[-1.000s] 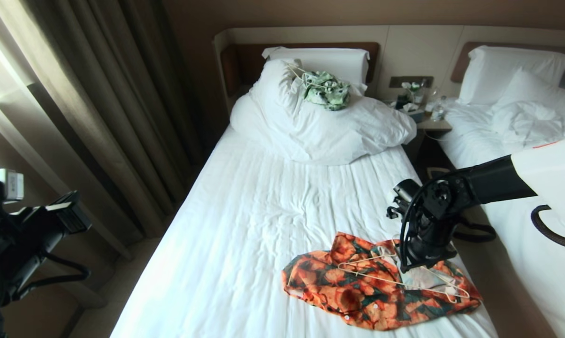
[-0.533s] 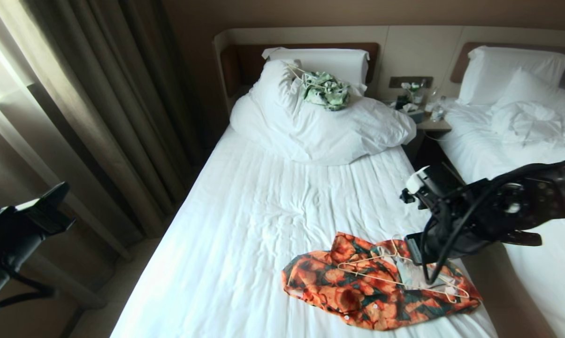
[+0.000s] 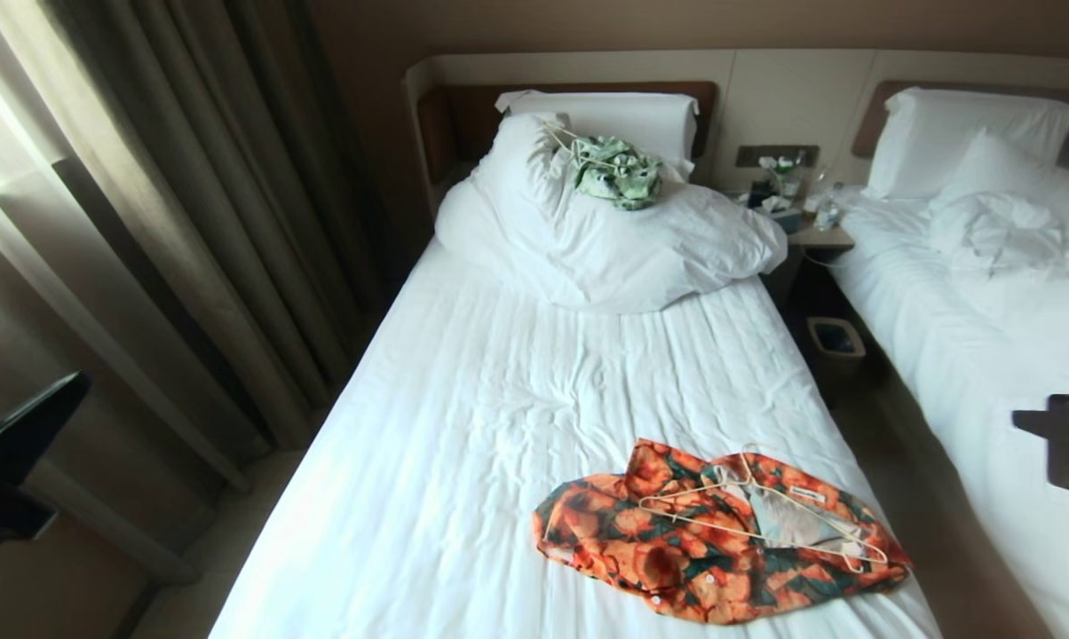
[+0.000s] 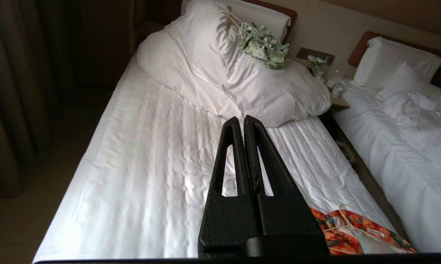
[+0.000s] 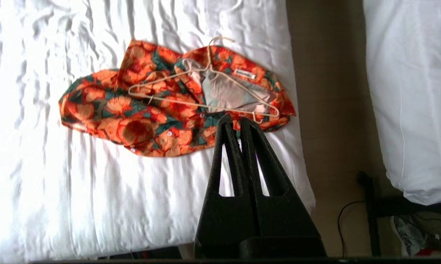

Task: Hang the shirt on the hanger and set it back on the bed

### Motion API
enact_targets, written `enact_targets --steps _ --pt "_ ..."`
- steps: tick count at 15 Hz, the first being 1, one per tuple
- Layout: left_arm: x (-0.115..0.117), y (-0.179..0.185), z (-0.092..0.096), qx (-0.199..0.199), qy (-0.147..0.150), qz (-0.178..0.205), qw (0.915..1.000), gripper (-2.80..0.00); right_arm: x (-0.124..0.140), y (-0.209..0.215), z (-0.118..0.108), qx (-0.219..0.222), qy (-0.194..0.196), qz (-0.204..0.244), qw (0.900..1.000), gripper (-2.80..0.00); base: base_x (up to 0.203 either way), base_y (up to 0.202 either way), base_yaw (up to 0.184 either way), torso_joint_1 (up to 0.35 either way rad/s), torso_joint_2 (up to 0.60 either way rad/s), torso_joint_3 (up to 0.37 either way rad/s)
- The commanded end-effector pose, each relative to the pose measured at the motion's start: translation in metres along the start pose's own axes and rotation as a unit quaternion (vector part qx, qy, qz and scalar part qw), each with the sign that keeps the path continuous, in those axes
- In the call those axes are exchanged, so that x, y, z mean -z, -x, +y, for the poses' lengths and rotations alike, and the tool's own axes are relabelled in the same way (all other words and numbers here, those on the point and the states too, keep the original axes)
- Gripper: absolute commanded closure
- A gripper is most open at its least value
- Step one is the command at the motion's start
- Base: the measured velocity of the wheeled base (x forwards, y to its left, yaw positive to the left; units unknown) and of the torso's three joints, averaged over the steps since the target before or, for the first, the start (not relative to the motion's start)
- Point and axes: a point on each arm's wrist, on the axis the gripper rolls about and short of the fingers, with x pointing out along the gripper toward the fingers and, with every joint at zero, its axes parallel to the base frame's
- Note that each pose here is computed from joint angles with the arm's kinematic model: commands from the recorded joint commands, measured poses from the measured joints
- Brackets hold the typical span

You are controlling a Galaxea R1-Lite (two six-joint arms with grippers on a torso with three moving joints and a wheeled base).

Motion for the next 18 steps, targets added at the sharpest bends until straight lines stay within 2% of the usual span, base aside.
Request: enact_targets --steps 1,2,3,4,6,8,11,13,14,16,18 --pt "-0.011 0.049 -0.023 0.027 0.013 0.018 0.9994 0.00 0.013 0.057 -0.036 0.011 -0.050 -0.080 0.995 0.00 0.000 0.000 0.000 0.000 0.00 0.000" --pt "-0.013 0.071 -0.031 0.037 0.028 0.055 0.9974 0.00 0.022 0.073 -0.047 0.025 -0.064 -0.098 0.993 0.00 0.000 0.000 0.000 0.000 0.00 0.000" --pt "-0.016 0.087 -0.036 0.047 0.034 0.068 0.9960 0.00 0.030 0.088 -0.055 0.035 -0.075 -0.115 0.990 0.00 0.000 0.000 0.000 0.000 0.00 0.000" --pt "-0.021 0.102 -0.040 0.059 0.035 0.064 0.9955 0.00 0.039 0.101 -0.064 0.054 -0.087 -0.128 0.986 0.00 0.000 0.000 0.000 0.000 0.00 0.000" --pt "-0.019 0.120 -0.042 0.057 0.040 0.074 0.9948 0.00 0.059 0.122 -0.073 0.104 -0.100 -0.148 0.978 0.00 0.000 0.000 0.000 0.000 0.00 0.000" --pt "-0.013 0.135 -0.042 0.059 0.036 0.087 0.9939 0.00 0.081 0.134 -0.076 0.100 -0.091 -0.161 0.978 0.00 0.000 0.000 0.000 0.000 0.00 0.000" --pt "-0.002 0.155 -0.041 0.061 0.013 0.077 0.9951 0.00 0.113 0.132 -0.078 0.083 -0.082 -0.158 0.980 0.00 0.000 0.000 0.000 0.000 0.00 0.000" --pt "0.005 0.166 -0.039 0.048 -0.010 0.050 0.9975 0.00 0.136 0.136 -0.079 0.063 -0.073 -0.181 0.979 0.00 0.000 0.000 0.000 0.000 0.00 0.000" --pt "0.010 0.167 -0.037 0.028 -0.016 0.046 0.9984 0.00 0.148 0.132 -0.079 0.055 -0.061 -0.195 0.977 0.00 0.000 0.000 0.000 0.000 0.00 0.000" --pt "0.023 0.161 -0.031 -0.022 -0.016 0.062 0.9977 0.00 0.163 0.113 -0.074 0.059 -0.041 -0.223 0.972 0.00 0.000 0.000 0.000 0.000 0.00 0.000" --pt "0.036 0.154 -0.027 -0.039 -0.020 0.071 0.9965 0.00 0.171 0.093 -0.072 0.059 -0.032 -0.260 0.963 0.00 0.000 0.000 0.000 0.000 0.00 0.000"
